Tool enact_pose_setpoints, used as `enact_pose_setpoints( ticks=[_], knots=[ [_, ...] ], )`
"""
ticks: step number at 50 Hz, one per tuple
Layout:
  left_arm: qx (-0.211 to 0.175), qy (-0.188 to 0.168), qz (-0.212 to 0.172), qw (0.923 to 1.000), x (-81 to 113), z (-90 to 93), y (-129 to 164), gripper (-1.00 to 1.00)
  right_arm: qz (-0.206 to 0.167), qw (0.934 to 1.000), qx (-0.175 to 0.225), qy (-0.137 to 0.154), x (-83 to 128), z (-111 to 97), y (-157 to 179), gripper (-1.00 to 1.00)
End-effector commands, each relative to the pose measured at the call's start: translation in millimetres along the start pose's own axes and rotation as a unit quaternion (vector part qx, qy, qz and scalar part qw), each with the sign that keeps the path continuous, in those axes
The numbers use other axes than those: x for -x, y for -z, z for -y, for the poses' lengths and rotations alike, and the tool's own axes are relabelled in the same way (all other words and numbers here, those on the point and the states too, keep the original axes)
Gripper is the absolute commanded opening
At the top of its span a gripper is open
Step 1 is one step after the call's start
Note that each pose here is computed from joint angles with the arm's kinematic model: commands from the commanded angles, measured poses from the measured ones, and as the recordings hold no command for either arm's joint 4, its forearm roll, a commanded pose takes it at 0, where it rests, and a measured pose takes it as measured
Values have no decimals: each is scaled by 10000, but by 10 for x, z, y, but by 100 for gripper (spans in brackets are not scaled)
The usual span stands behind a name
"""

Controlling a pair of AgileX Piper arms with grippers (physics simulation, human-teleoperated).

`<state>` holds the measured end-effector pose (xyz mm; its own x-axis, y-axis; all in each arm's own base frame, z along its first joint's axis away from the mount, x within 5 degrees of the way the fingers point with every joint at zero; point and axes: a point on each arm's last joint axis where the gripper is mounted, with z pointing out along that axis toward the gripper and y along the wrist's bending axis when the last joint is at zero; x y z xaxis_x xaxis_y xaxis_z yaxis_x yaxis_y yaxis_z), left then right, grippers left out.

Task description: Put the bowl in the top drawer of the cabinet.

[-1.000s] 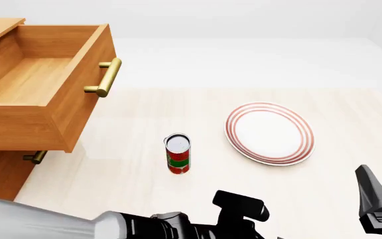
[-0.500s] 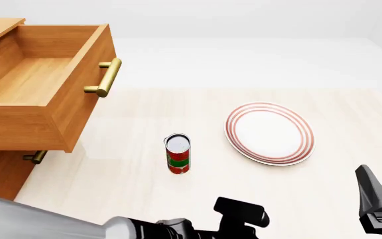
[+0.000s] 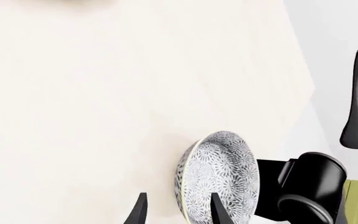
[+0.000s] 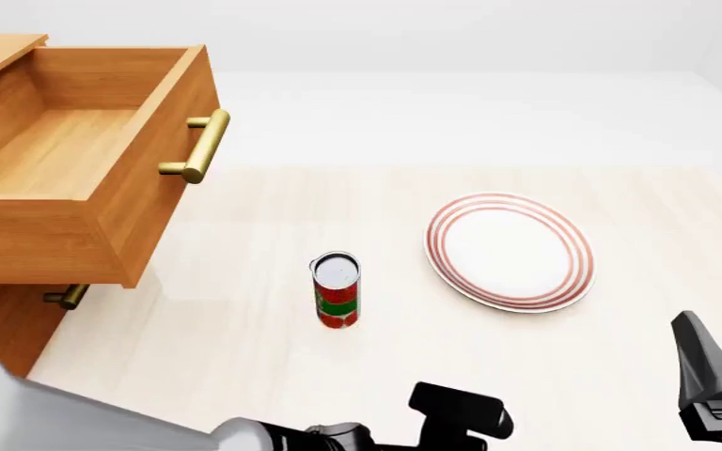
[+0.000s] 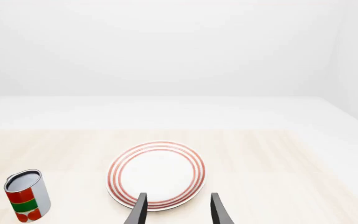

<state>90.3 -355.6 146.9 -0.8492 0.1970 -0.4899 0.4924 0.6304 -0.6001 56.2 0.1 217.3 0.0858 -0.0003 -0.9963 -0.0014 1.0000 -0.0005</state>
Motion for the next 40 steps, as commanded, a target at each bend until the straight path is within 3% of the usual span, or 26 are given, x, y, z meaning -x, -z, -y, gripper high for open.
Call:
enact_pose_setpoints(
  ticks=[1, 40],
  knots=[
    [6, 40, -17, 10000, -21, -11, -40, 100, 0, 10000, 0, 0, 0, 0, 0, 100],
    [-17, 146, -100, 9998, -127, -19, -163, 100, 0, 10000, 0, 0, 0, 0, 0, 100]
  ],
)
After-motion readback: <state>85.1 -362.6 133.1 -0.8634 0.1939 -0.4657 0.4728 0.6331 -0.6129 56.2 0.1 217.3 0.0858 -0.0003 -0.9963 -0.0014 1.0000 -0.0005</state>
